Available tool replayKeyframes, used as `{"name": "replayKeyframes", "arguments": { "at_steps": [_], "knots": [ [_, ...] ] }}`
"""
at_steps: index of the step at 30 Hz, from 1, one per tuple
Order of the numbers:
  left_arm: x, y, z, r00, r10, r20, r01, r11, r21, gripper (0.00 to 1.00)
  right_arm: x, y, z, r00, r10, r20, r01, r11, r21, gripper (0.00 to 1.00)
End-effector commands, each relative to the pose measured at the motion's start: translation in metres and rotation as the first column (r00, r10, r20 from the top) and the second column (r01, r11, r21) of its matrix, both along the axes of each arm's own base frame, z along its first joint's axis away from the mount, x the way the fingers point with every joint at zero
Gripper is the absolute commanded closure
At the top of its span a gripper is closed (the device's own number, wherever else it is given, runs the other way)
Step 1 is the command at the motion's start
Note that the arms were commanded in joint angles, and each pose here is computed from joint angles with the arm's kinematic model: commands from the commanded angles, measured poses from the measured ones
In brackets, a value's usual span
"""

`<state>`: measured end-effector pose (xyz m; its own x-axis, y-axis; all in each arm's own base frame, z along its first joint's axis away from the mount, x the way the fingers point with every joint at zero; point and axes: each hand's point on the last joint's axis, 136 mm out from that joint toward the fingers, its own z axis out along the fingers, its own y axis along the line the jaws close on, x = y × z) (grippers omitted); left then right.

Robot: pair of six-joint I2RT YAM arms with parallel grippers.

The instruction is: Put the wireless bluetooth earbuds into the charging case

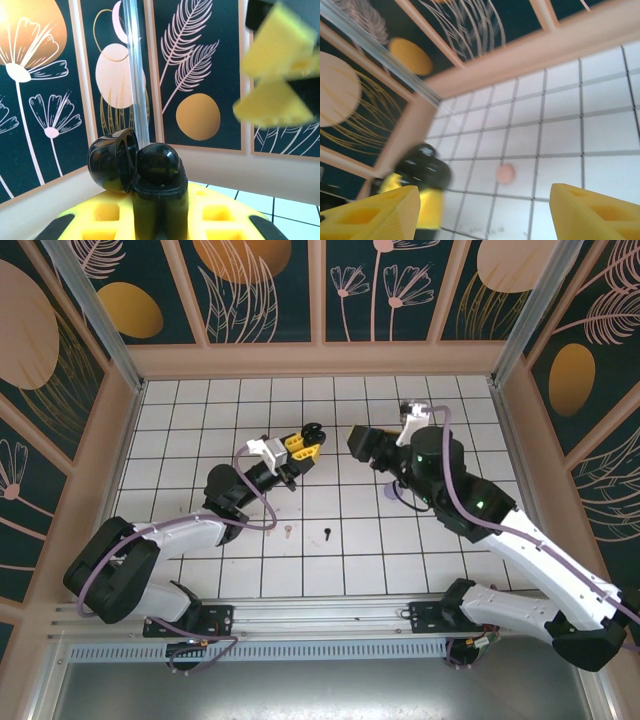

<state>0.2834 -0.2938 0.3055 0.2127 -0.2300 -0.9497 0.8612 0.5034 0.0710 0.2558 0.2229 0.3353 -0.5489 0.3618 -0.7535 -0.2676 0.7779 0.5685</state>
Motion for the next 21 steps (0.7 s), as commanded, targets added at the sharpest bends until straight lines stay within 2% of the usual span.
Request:
{"name": "replayKeyframes", "arguments": {
  "at_steps": [1,5,8,16,21],
  "knots": [
    [-0.011,0.005,0.016,0.998,0.0,0.07,0.002,1.0,-0.026,1.0,-0.001,-0.008,-0.045,0.992,-0.058,-0.113,0.056,0.998,-0.02,0.31],
    [-0.019,-0.001,0.011,0.996,-0.064,0.064,0.064,0.998,0.001,1.0,-0.002,-0.006,-0.068,0.986,-0.058,-0.158,0.053,0.998,-0.033,0.32],
    [-0.029,-0.01,0.006,0.988,-0.144,0.053,0.142,0.989,0.03,1.0,-0.003,-0.003,-0.067,0.987,-0.042,-0.157,0.039,0.999,-0.026,0.34],
    [-0.05,-0.031,0.001,0.932,-0.362,-0.001,0.361,0.929,0.086,1.0,-0.011,0.002,-0.006,0.997,0.063,-0.041,-0.064,0.997,-0.034,0.42],
    [-0.047,-0.034,0.002,0.931,-0.366,0.002,0.364,0.927,0.094,1.0,-0.013,0.014,0.024,0.991,0.137,0.006,-0.137,0.99,-0.038,0.47]
  ]
}}
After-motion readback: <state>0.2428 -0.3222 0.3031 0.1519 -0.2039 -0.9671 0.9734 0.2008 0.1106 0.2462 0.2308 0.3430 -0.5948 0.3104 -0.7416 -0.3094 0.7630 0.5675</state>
